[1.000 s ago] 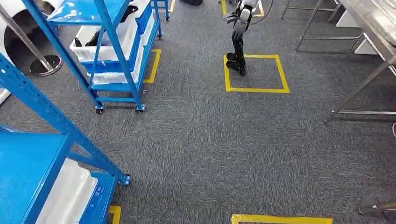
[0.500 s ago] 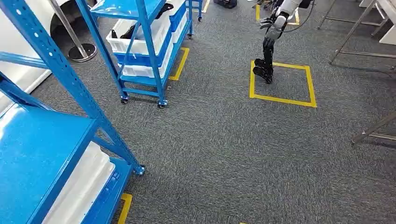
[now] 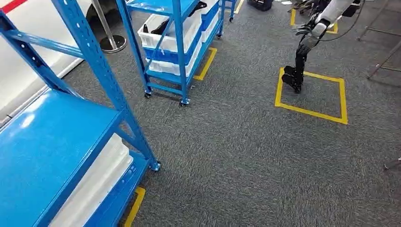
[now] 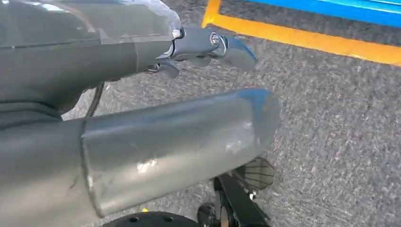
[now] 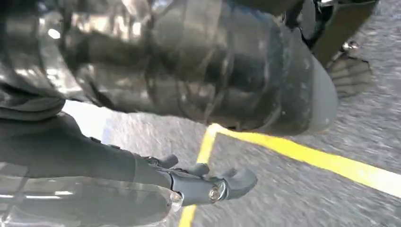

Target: Take the parts from the cabinet and place them on the table.

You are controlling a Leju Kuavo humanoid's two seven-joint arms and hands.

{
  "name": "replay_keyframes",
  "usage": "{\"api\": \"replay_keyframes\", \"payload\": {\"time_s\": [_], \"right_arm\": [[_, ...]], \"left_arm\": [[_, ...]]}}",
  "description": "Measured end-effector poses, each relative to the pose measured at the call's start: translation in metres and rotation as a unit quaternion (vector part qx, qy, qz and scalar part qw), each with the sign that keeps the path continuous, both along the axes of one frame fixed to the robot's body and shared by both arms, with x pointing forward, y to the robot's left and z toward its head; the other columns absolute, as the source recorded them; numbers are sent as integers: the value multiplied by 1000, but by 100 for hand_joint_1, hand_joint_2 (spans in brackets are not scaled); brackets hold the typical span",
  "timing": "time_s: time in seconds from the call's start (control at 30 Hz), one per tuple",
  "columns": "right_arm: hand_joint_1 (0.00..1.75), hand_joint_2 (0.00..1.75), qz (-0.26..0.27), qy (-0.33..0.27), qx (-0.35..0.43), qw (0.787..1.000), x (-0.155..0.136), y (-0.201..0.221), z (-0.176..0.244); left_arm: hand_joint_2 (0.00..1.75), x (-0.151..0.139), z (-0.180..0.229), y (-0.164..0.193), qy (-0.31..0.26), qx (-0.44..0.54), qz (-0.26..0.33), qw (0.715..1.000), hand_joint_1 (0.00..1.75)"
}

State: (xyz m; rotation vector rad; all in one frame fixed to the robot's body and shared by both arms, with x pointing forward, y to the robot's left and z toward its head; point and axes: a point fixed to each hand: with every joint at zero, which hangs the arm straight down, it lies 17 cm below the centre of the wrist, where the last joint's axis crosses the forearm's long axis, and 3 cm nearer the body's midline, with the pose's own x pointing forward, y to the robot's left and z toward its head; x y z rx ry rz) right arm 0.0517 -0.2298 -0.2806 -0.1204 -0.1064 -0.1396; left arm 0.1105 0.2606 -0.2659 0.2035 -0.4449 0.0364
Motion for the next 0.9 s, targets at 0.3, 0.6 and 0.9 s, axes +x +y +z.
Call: {"api": "replay_keyframes", "payload": {"time_s": [0.3,0.6,0.9], "right_arm": [[0,0,0,2,1,1000,-2,1,0],[0,0,4,-2,4,1000,3,2,0],[0,0,5,1,4,1000,-1,2,0]], "left_arm": [[0,-2,0,0,2,0,0,1000,0],[0,-2,-1,2,4,3,2,1000,0],[0,-2,-1,2,3,3,2,1000,0]]}}
